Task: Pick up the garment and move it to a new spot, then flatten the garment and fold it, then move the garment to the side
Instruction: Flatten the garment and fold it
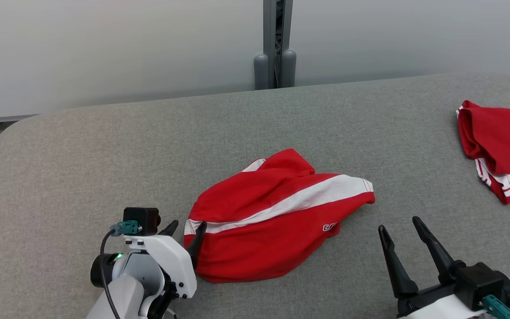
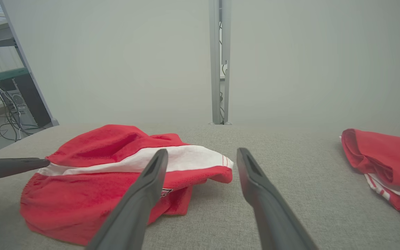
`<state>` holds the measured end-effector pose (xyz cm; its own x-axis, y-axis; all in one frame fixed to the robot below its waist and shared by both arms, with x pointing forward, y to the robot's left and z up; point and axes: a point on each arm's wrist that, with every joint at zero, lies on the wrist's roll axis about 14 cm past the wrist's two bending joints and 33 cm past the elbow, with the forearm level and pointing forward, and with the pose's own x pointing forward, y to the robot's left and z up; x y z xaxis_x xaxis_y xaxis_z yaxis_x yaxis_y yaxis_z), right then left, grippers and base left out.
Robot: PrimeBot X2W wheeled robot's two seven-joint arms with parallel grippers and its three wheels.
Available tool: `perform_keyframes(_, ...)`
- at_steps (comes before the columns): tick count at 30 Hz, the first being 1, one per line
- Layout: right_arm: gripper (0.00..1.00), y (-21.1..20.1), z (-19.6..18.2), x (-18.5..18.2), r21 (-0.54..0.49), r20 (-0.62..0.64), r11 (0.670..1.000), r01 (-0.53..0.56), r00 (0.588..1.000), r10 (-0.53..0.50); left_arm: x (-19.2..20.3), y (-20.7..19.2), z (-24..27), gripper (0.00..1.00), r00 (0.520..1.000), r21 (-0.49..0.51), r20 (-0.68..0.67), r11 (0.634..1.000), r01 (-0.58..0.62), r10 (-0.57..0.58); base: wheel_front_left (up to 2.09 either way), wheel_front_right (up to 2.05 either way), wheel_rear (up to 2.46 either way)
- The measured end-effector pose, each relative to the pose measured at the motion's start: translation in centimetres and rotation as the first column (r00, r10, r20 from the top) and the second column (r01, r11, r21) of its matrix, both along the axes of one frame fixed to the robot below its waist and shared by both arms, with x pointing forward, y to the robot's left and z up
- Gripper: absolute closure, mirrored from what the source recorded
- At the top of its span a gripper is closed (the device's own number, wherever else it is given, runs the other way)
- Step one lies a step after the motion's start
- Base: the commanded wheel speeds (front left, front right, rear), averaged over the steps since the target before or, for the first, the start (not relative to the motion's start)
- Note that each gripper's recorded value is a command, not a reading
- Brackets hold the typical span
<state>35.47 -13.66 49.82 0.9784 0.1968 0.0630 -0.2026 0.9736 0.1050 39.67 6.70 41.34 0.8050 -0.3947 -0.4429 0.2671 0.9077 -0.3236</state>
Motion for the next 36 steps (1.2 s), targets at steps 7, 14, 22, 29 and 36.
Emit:
perform_keyframes(7,0.0,-0.7,-0.3,0.4,-0.015,-0.009,1.0,0.01,1.0,-0.01,0.5,-0.1,-1.4,0.06,0.998,0.031,-0.068,0.999,0.011,-0.009,0.0,0.0,0.0)
perform_keyframes(14,0.0,-1.0,-0.6,0.5,-0.018,-0.018,1.0,0.017,1.0,-0.017,0.5,-0.2,-1.8,1.0,0.995,0.036,-0.093,0.999,0.028,-0.025,0.0,0.0,0.0)
perform_keyframes(22,0.0,0.0,-0.1,1.0,-0.009,-0.004,1.0,-0.01,1.0,0.01,0.4,0.4,0.5,1.0,0.999,0.042,0.048,0.999,0.022,-0.024,0.0,0.0,0.0)
perform_keyframes(29,0.0,0.6,-2.6,2.4,0.097,-0.102,0.995,-0.036,0.994,0.046,-2.0,1.1,1.3,1.0,0.994,0.044,0.106,0.999,0.012,-0.016,0.0,0.0,0.0)
perform_keyframes(36,0.0,2.6,-3.7,5.8,0.104,-0.201,0.982,-0.156,0.964,0.174,-3.3,1.4,2.4,1.0,0.991,0.02,0.132,1.0,-0.014,0.011,0.0,0.0,0.0)
